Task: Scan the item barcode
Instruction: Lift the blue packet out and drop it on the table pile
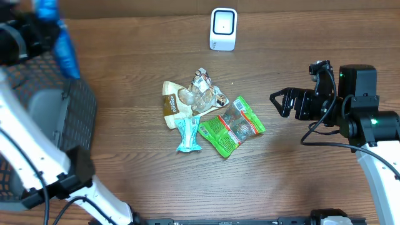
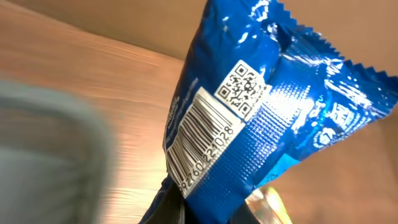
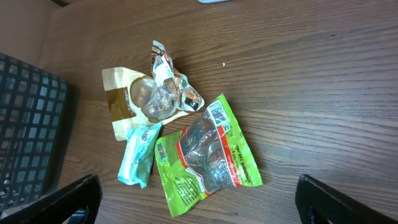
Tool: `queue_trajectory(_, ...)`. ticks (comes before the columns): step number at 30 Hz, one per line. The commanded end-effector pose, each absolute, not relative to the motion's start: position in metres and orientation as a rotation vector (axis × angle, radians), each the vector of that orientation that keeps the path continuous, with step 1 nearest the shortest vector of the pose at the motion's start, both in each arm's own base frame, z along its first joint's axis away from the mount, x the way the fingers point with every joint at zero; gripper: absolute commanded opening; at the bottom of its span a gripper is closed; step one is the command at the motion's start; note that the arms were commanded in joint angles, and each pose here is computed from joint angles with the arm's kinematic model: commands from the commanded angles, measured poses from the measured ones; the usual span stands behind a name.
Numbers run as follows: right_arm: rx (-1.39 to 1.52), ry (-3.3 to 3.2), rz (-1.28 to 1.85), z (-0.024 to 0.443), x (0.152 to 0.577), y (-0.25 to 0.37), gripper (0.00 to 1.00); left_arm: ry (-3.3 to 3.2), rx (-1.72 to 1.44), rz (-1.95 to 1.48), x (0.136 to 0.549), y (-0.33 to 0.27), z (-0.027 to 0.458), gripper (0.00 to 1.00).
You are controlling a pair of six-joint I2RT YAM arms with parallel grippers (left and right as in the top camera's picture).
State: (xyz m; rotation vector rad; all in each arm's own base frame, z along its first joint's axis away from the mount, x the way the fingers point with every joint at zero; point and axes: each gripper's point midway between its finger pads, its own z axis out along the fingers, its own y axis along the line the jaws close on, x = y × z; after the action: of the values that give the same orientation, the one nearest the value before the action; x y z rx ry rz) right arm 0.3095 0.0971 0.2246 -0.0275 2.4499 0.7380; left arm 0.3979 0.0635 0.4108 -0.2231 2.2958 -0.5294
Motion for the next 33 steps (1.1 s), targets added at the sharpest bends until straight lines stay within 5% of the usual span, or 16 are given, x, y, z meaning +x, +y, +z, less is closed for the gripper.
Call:
queue_trajectory(1, -0.038, 2.433, 0.738, 0.229, 0.312, 0.098, 1.0, 2.395, 0.003, -0.613, 0.398, -0.018, 0.396, 0.04)
queue_trajectory(10, -0.045, 2.412, 0.736, 0.232, 0.315, 0.099, 1.0, 2.926, 0.309, -0.476, 0.377, -0.174, 0.216, 0.04)
queue_trajectory(16, -0.046, 2.411, 0.735, 0.232, 0.315, 0.099, 1.0, 3.028, 0.324, -0.419, 0.357, -0.21, 0.123, 0.04)
queue_trajectory(20, -0.045, 2.412, 0.736, 0.232, 0.315, 0.099, 1.0, 3.004, 0.34, -0.427, 0.359, -0.216, 0.1, 0.05)
queue_trajectory(26, -0.046, 2.413, 0.741, 0.232, 0.315, 0.099, 1.0, 2.958, 0.345, -0.446, 0.367, -0.221, 0.094, 0.58)
queue_trajectory(33, -0.054, 2.431, 0.79, 0.231, 0.308, 0.104, 1.0, 2.868, 0.35, -0.449, 0.394, -0.203, 0.153, 0.57)
